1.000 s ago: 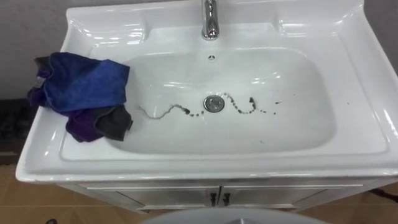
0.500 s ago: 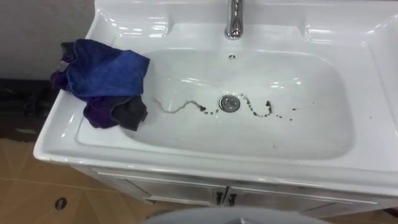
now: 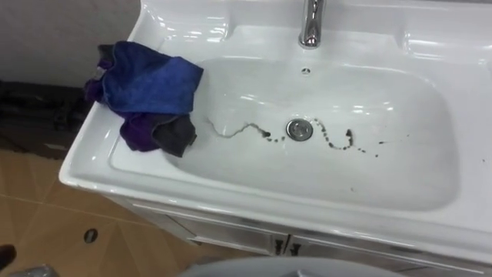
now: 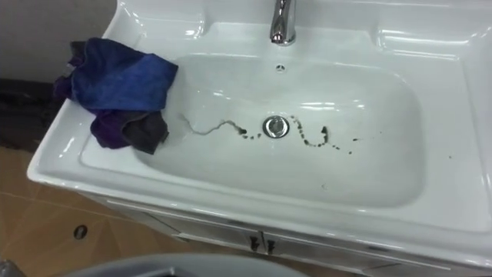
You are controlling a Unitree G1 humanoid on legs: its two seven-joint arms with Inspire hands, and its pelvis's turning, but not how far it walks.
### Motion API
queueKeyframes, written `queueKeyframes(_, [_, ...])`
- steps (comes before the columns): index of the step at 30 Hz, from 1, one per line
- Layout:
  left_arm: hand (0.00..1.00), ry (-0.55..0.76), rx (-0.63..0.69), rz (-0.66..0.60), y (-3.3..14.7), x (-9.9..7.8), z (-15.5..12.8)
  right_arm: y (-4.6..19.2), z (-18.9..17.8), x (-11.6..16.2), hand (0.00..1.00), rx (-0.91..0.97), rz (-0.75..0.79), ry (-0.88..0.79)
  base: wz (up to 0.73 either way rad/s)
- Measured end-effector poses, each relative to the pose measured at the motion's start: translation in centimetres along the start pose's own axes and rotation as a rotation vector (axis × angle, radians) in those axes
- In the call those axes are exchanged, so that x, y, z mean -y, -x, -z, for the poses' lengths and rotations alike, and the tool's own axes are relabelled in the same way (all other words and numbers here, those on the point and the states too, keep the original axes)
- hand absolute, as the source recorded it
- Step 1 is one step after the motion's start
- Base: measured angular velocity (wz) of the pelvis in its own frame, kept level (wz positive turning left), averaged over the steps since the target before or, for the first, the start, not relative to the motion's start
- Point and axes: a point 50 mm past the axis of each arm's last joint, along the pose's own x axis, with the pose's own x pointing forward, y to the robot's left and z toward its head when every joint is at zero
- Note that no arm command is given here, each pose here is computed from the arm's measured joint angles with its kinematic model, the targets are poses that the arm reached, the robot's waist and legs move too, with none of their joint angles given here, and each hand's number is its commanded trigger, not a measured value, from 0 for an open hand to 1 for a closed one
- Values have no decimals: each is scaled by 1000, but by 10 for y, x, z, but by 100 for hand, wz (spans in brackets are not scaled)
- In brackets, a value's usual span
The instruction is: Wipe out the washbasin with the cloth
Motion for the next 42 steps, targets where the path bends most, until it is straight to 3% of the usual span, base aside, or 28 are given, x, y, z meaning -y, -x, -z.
queueKeyframes(11, [0, 284, 220, -79, -3, 1, -83, 1, 14, -7, 0, -27, -13, 15, -1])
queueKeyframes(24, [0, 420, 514, -69, 18, -3, -147, 1, 20, -13, 0, -40, -56, 26, -5])
queueKeyframes(34, [0, 372, 688, -67, 32, 5, -166, 1, 25, -16, 0, -58, -91, 14, -12])
queueKeyframes(42, [0, 350, 799, 27, 49, 13, -176, 2, 27, -17, 0, -49, -135, -11, -21])
